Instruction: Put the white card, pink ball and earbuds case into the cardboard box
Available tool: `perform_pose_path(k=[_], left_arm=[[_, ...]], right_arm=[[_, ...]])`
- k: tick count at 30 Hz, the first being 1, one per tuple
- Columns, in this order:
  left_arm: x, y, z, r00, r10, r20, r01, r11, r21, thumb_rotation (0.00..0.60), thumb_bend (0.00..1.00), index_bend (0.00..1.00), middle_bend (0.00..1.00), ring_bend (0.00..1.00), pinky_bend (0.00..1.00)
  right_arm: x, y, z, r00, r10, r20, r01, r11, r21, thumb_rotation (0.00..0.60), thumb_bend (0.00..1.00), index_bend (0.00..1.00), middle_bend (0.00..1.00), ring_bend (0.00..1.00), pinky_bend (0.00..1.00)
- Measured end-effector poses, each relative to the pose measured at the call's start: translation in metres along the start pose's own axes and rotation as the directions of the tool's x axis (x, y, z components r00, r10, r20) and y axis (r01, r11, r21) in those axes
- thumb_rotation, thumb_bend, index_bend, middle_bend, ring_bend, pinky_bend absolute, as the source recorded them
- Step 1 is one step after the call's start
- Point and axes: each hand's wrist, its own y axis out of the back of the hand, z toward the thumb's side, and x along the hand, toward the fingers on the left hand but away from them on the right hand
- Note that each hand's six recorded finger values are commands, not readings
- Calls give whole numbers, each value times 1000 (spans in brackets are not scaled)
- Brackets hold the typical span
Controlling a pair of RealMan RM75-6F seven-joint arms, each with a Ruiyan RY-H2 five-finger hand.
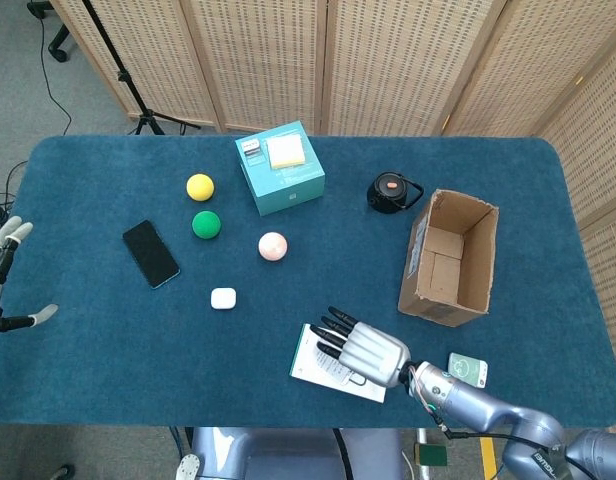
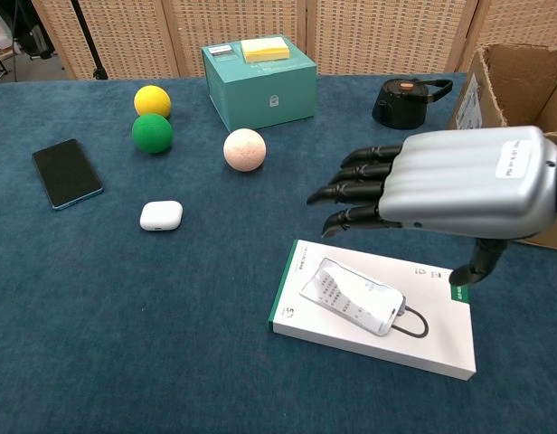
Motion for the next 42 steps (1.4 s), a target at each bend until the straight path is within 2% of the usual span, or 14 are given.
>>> perform_pose_path(k=[7, 15, 25, 42], left_arm=[[1, -1, -2, 1000, -12, -5, 12, 1000, -4, 600, 0, 0, 0, 0, 0], [1, -2, -1, 1000, -21, -1, 21, 1000, -9, 600, 0, 0, 0, 0, 0], [1, -4, -2, 1000, -27, -3, 27, 1000, -9, 600, 0, 0, 0, 0, 0], [1, -4, -1, 999, -36, -1, 36, 999, -18, 600, 0, 0, 0, 0, 0]], right_arm=[[-11, -10, 5, 995, 65, 72, -62, 997, -48, 600, 0, 136, 0, 0, 0], [-20, -13, 21, 986, 110, 128, -91, 985, -145, 600, 0, 136, 0, 0, 0], [-30, -10, 35, 987, 106, 120, -85, 982, -169, 600, 0, 146, 0, 0, 0], [-40, -17, 40, 989, 104, 105, -87, 984, -157, 600, 0, 146, 0, 0, 0]])
